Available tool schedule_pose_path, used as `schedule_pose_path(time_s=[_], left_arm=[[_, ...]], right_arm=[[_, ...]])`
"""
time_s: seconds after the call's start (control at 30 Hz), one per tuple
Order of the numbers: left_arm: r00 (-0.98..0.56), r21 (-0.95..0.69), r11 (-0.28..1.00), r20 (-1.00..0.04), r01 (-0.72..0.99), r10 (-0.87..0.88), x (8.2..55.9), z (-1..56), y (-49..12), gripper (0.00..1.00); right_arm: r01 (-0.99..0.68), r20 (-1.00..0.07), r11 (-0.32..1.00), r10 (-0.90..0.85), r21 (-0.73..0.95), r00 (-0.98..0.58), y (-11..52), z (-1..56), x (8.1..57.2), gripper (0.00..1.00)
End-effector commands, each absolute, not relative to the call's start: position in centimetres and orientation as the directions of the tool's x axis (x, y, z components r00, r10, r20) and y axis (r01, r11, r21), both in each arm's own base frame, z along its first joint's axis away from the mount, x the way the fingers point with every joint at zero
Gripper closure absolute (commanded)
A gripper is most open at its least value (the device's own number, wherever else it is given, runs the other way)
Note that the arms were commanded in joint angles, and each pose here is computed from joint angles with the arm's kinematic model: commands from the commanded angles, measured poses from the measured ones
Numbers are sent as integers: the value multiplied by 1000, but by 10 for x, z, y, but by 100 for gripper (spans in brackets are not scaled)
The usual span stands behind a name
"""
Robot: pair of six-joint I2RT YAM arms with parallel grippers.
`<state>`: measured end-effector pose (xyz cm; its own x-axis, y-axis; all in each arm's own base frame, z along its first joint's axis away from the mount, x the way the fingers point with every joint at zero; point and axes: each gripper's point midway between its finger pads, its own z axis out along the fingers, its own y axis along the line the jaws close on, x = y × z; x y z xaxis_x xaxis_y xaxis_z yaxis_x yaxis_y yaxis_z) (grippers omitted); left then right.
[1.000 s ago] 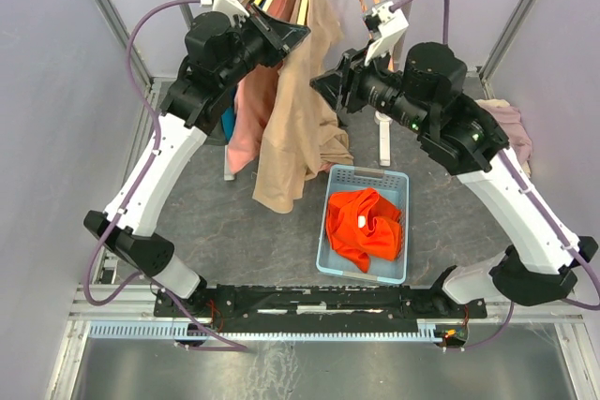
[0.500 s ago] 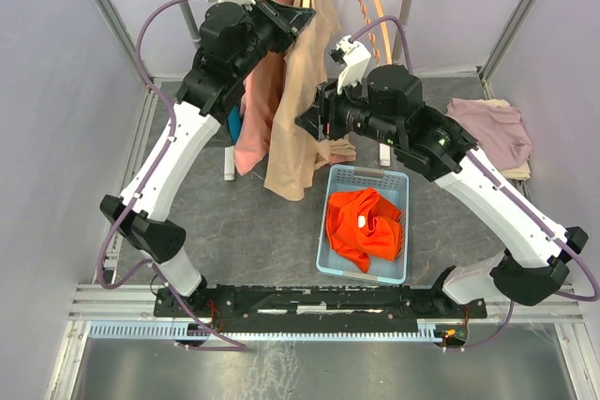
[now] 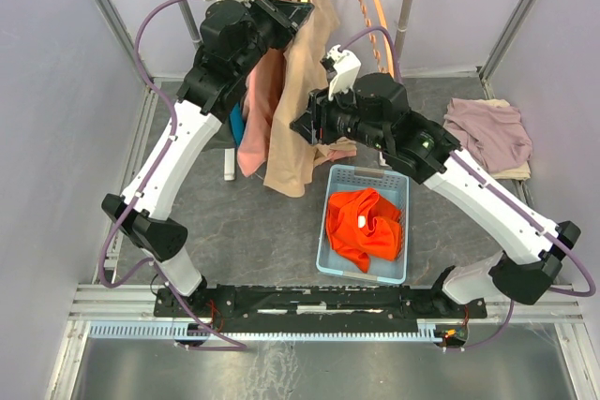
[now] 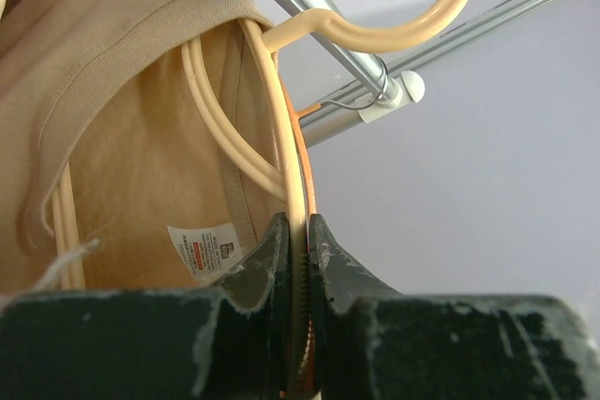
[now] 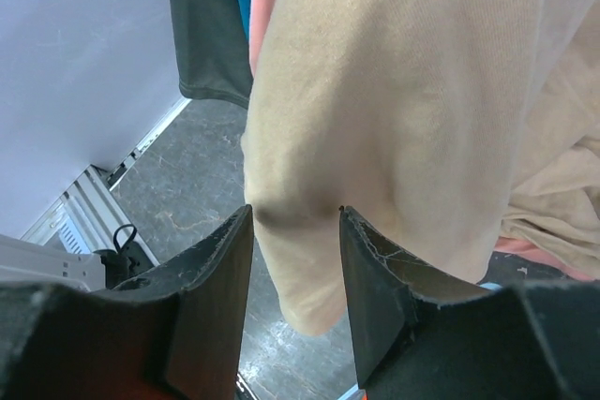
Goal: Remove the t-shirt from the hanger
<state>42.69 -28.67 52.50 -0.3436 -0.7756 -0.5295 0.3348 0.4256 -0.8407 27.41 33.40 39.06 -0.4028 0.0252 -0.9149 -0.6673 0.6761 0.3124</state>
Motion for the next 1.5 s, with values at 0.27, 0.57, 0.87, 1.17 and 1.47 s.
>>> schedule_pose_path(time_s=[0.27, 0.57, 0.87, 1.17, 1.47], left_arm=[[-223, -834, 265, -410, 484, -884, 396, 617, -259, 97], [-191, -829, 246, -383, 502, -904, 392, 633, -251, 97], [-197, -832, 192, -336, 521, -921, 387, 648, -248, 97], [-201, -835, 162, -307, 526, -930, 383, 655, -245, 97], [-200, -828, 156, -305, 539, -931, 374, 664, -241, 97]], right_arm=[[-647, -925, 684, 112, 338, -364, 339, 401, 284, 88], [-621, -909, 708, 70, 336, -412, 319, 376, 264, 99], [-549, -881, 774, 23, 315, -473, 285, 332, 248, 99], [-501, -857, 819, -21, 281, -515, 268, 301, 242, 99], [-471, -842, 847, -53, 246, -537, 254, 279, 239, 99]])
